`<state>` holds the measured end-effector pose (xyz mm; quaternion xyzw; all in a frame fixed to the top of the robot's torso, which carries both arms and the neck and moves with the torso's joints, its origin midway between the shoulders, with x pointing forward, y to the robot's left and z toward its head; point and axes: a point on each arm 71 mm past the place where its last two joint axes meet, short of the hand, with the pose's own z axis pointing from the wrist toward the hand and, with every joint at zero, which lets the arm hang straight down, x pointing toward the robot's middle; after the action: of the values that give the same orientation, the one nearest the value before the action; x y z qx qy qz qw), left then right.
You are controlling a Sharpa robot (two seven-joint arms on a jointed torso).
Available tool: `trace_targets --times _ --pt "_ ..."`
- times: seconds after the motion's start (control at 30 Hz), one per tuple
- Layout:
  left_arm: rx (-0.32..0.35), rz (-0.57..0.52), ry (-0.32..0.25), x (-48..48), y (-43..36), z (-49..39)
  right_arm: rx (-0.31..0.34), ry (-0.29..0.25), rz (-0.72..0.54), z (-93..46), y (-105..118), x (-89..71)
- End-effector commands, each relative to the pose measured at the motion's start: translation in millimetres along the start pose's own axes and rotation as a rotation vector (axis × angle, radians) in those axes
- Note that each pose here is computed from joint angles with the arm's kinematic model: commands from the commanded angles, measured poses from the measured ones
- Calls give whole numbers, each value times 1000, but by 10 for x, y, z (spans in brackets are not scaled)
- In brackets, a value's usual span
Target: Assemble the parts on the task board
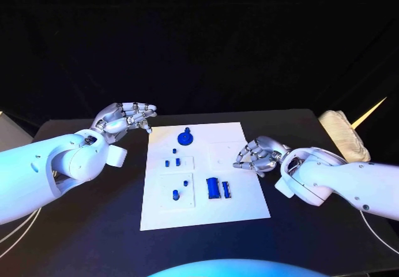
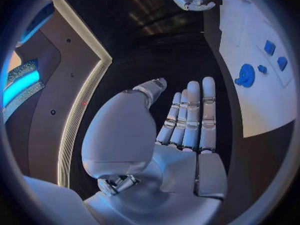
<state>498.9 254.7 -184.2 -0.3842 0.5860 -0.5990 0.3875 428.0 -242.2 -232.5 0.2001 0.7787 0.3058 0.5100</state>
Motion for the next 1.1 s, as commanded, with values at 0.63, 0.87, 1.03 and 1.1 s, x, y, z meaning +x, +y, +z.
trace_targets --times 0.63,0.87,1.03,1.1 --pt "30 -3 -149 -129 194 314 -141 -196 458 800 -2 -582" --pt "28 -6 -193 20 249 265 -173 -243 568 722 123 -364" --pt "20 -8 -251 217 310 185 -189 -304 696 594 270 -118" --pt "14 -8 -287 339 341 127 -188 -326 738 542 320 -38"
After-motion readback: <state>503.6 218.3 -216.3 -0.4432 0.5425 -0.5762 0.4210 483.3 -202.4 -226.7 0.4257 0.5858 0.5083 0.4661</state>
